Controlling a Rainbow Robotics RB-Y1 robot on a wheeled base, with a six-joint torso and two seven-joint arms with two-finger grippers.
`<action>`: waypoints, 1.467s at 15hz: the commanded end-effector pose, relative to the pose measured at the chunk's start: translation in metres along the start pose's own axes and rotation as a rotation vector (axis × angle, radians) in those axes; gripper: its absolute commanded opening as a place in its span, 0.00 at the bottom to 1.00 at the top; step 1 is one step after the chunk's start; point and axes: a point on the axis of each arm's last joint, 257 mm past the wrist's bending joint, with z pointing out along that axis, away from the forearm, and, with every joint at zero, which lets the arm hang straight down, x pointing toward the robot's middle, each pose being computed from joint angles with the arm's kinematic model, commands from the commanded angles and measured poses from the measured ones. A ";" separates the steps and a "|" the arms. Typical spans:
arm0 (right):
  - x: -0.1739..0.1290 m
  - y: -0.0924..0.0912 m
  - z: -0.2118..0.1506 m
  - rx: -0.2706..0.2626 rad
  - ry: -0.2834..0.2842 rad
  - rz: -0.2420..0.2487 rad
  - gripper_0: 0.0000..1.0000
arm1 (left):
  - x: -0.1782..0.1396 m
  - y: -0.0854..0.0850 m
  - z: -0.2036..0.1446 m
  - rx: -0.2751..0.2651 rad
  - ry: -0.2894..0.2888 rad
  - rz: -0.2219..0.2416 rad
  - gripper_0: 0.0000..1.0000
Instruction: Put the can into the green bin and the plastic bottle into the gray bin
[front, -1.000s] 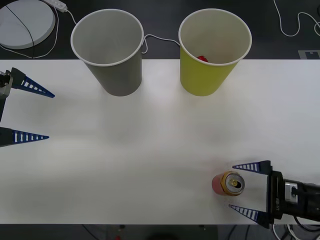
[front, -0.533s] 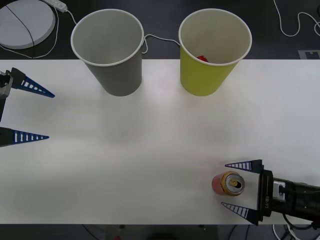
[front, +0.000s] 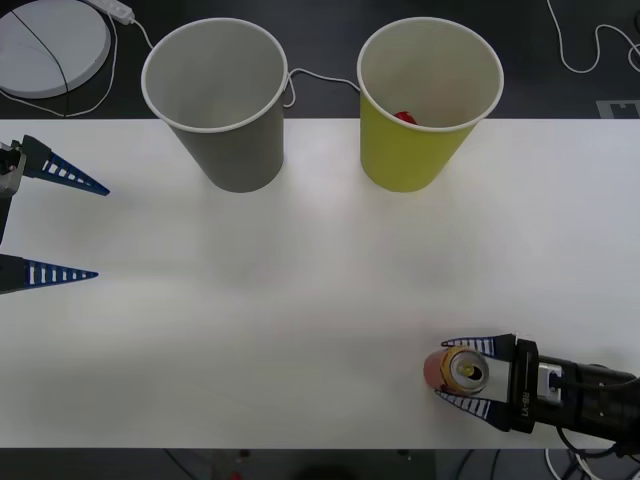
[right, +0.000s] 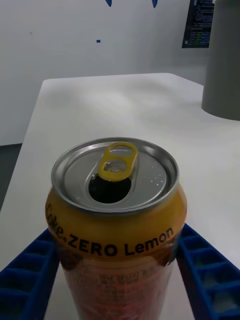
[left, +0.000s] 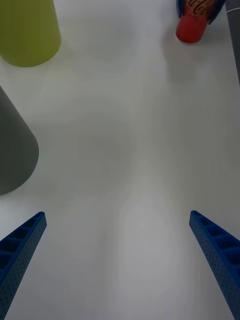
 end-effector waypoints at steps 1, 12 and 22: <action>0.000 0.001 0.002 -0.001 -0.003 0.002 0.00 | 0.000 0.000 0.000 0.000 0.000 0.000 1.00; -0.024 -0.031 -0.010 -0.060 0.059 0.055 0.00 | 0.000 0.000 0.000 0.000 0.000 0.000 1.00; -0.073 -0.073 -0.052 0.002 0.308 0.212 0.00 | 0.000 0.000 0.000 0.000 0.000 0.000 1.00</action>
